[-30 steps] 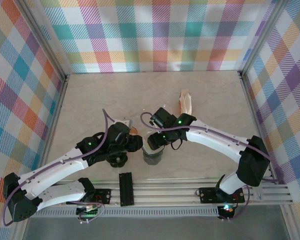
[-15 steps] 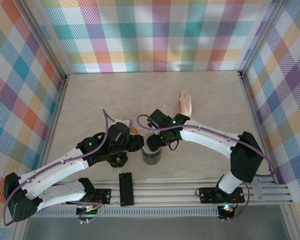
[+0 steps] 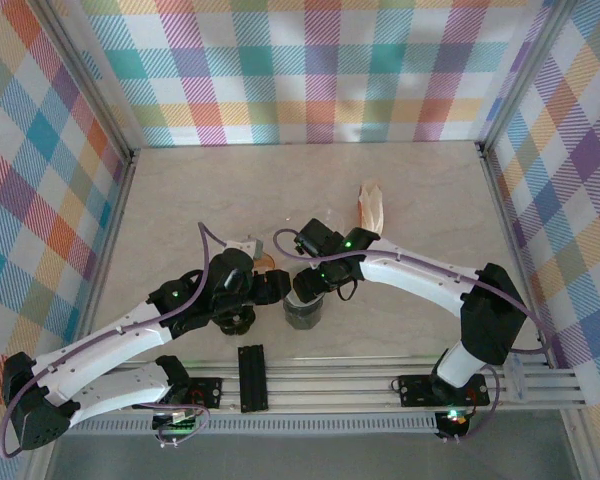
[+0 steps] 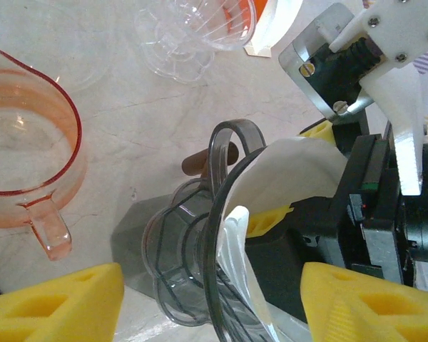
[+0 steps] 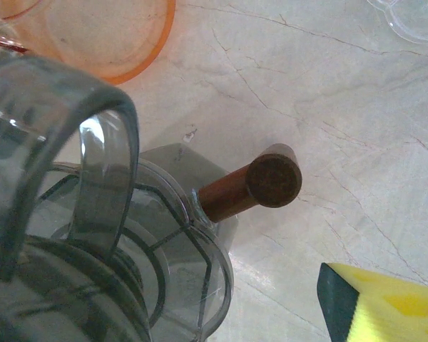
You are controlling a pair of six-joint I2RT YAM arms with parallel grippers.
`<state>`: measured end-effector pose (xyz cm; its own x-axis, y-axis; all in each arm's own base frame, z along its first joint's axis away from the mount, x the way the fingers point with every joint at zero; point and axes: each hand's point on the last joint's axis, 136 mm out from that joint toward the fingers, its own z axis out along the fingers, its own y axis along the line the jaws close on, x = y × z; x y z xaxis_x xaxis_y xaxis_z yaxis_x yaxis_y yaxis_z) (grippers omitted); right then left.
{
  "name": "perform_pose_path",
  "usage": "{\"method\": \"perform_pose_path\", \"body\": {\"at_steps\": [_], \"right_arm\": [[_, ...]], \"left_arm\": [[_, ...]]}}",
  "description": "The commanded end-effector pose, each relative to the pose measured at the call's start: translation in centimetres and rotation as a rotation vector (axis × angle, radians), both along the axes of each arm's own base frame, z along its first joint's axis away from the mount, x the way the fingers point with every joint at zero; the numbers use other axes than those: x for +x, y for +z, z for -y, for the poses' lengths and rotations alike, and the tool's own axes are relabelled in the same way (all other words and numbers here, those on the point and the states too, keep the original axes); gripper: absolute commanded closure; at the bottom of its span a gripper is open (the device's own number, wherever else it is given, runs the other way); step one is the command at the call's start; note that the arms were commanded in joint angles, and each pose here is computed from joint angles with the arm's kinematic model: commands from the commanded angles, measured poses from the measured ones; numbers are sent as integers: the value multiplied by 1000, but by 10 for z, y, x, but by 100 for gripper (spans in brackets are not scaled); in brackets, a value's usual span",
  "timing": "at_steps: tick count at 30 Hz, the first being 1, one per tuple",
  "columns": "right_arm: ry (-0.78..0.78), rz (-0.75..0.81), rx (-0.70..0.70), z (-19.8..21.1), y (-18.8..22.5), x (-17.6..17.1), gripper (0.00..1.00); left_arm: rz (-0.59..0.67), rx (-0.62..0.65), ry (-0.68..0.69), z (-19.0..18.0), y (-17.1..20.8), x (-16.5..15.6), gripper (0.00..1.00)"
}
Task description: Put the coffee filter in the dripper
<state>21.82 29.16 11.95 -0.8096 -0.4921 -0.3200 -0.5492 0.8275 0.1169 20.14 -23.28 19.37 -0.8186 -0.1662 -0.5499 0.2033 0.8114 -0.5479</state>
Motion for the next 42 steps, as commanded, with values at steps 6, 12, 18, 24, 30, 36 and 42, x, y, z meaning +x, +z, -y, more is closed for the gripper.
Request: {"method": "perform_pose_path", "body": {"at_steps": [6,12,18,24,30,36,42], "right_arm": [[-13,-2,-35,3,-11,-1,23],[-20,7,-39,4,-10,0,23],[-13,43,22,-4,18,5,23],[-4,47,56,-8,30,3,22],[-12,5,-3,-2,2,-2,22],[-26,2,-34,3,-9,-2,22],[-33,6,-41,4,-10,0,22]], "left_arm": [[-7,23,0,0,-4,-2,58],[-26,30,-10,0,-9,-5,73],[-30,25,-14,1,-9,-6,69],[-40,21,-18,3,-12,-6,71],[-46,22,-17,4,-15,-6,72],[-51,25,-19,5,-17,-6,73],[-53,23,-19,5,-18,-6,73]]}}
